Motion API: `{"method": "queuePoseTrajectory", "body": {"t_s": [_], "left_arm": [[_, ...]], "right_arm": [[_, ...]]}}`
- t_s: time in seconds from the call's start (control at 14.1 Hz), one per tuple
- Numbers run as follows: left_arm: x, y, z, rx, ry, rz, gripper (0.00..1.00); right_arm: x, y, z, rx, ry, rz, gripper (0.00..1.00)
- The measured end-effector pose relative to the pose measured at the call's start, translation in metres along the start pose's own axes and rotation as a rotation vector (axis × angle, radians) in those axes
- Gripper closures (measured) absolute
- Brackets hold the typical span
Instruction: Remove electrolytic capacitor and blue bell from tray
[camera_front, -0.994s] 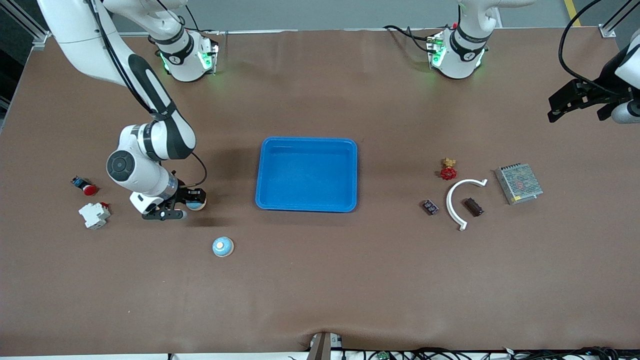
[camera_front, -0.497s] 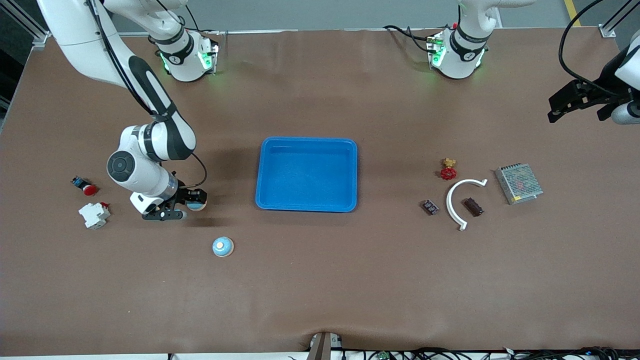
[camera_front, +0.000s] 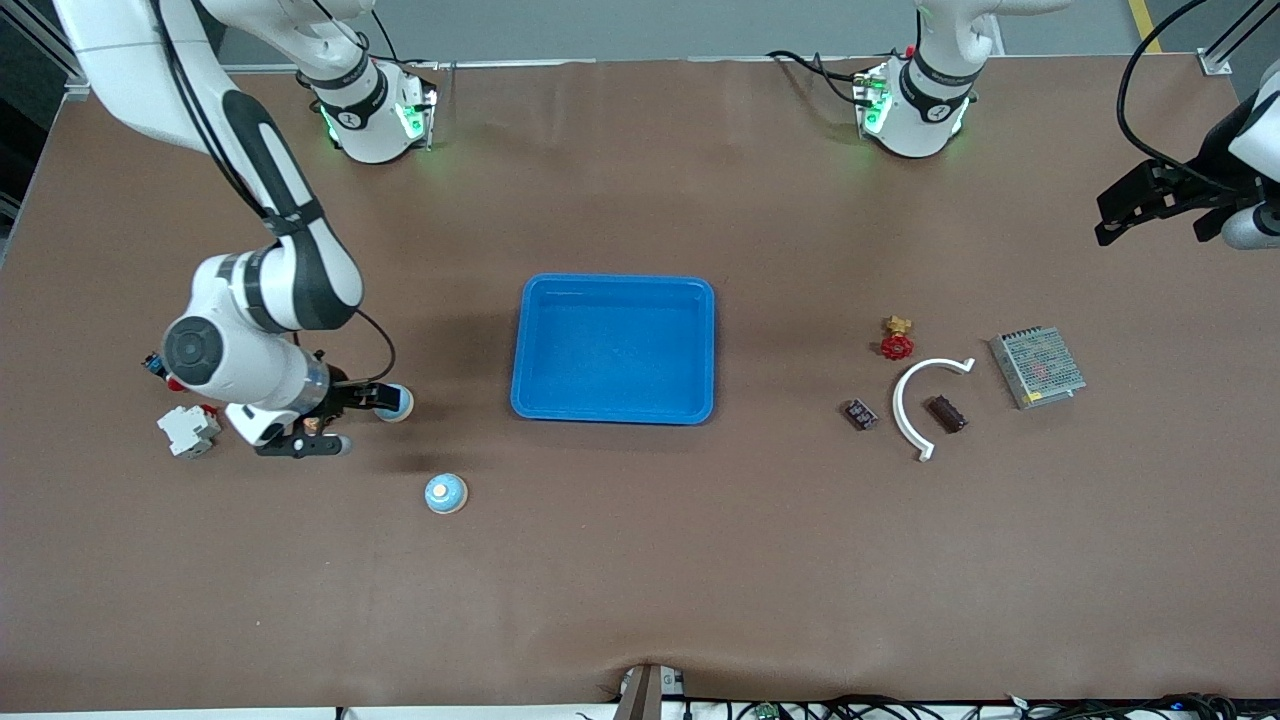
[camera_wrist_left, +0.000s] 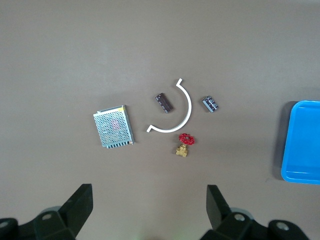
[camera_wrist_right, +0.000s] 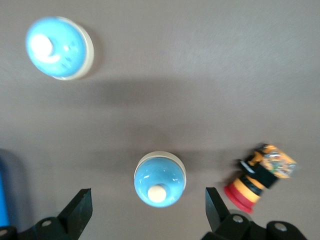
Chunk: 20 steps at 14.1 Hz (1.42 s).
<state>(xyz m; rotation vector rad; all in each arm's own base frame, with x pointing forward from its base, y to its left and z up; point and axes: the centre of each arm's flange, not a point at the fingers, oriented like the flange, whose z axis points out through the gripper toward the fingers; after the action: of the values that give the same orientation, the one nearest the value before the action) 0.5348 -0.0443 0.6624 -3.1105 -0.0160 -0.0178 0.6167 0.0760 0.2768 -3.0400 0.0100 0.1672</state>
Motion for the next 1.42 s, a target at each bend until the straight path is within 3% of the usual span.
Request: {"method": "queuePoseTrajectory", "body": {"t_s": [0.43,0.99,1.42], "left_arm": [[0.000,0.000,0.000,0.000,-0.001,0.000,0.00],[0.000,0.000,0.000,0.000,0.000,0.001,0.00],[0.000,0.000,0.000,0.000,0.002,0.000,0.00]], "right_arm": [[0.022,0.053,-0.075,0.008,-0.023,0.025,0.00],[0.030,0.091,-0.150,-0.023,0.071,0.030,0.00],[0.005,0.090,-0.251,-0.047,0.021,0.031,0.00]]}}
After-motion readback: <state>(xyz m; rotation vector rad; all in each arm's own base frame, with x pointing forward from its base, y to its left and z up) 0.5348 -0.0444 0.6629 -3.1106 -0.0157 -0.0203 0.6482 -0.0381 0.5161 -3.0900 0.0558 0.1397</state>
